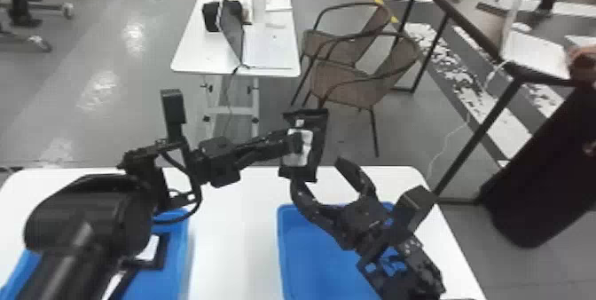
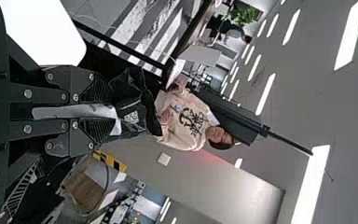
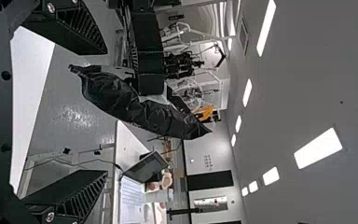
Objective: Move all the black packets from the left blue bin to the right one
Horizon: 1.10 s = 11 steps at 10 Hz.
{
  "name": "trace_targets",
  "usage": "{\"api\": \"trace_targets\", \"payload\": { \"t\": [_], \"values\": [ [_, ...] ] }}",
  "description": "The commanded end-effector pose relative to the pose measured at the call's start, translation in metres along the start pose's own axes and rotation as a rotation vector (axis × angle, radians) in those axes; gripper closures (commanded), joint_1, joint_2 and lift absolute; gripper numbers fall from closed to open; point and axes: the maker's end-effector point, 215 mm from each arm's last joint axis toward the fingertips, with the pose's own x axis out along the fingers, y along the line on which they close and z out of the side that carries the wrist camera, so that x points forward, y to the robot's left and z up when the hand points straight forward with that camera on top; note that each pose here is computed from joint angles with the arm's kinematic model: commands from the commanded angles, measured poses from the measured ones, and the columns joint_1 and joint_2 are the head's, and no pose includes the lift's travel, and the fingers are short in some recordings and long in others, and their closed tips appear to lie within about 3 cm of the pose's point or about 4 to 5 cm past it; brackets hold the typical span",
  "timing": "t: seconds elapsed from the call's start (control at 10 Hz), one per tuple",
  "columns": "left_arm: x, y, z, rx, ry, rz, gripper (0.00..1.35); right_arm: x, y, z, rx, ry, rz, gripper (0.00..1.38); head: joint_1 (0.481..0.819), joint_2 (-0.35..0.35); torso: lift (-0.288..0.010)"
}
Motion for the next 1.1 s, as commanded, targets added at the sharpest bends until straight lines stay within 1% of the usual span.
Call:
{"api": "trace_targets", "payload": {
  "t": [0.0,0.1,0.2,0.3,0.5,0.6,0.8,0.9,1.0],
  "values": [
    [-0.004,0.004,0.005,0.004,-0.012,0.009,1.05,0.000,0.001,0.000,0.005,0.000,-0.001,0.11,0.695,-0.170,0.000],
    [-0.003,0.002,0.009,-0.004,-0.023,-0.001,1.05,0.001,0.000,-0.003,0.011,0.004,-0.002,0.24,0.695,-0.167,0.000],
    [0.001,-0.002,0.006,-0.020,-0.023,-0.011,1.05,0.003,0.000,-0.005,0.022,0.010,-0.003,0.57,0.695,-0.163,0.000],
    [0.004,-0.005,0.000,-0.045,-0.027,-0.021,1.05,0.004,0.000,-0.004,0.022,0.009,0.001,0.70,0.695,-0.165,0.000],
    [0.007,-0.008,-0.007,-0.067,-0.024,-0.030,1.05,0.004,0.000,-0.005,0.034,0.008,-0.002,0.69,0.695,-0.172,0.000],
    [0.006,-0.008,-0.010,-0.081,-0.023,-0.031,1.05,0.004,-0.001,-0.005,0.043,0.006,-0.002,0.83,0.695,-0.176,0.000],
    [0.006,-0.009,-0.014,-0.096,-0.021,-0.032,1.05,0.003,-0.001,-0.008,0.055,0.006,-0.004,1.05,0.695,-0.179,0.000],
    [0.004,-0.006,-0.016,-0.107,-0.026,-0.019,1.02,0.000,-0.004,-0.010,0.073,-0.001,-0.015,1.19,0.695,-0.180,0.000],
    [-0.002,0.004,-0.017,-0.116,-0.059,0.030,0.85,-0.003,-0.006,-0.012,0.093,-0.012,-0.029,1.21,0.695,-0.182,0.000]
  ]
}}
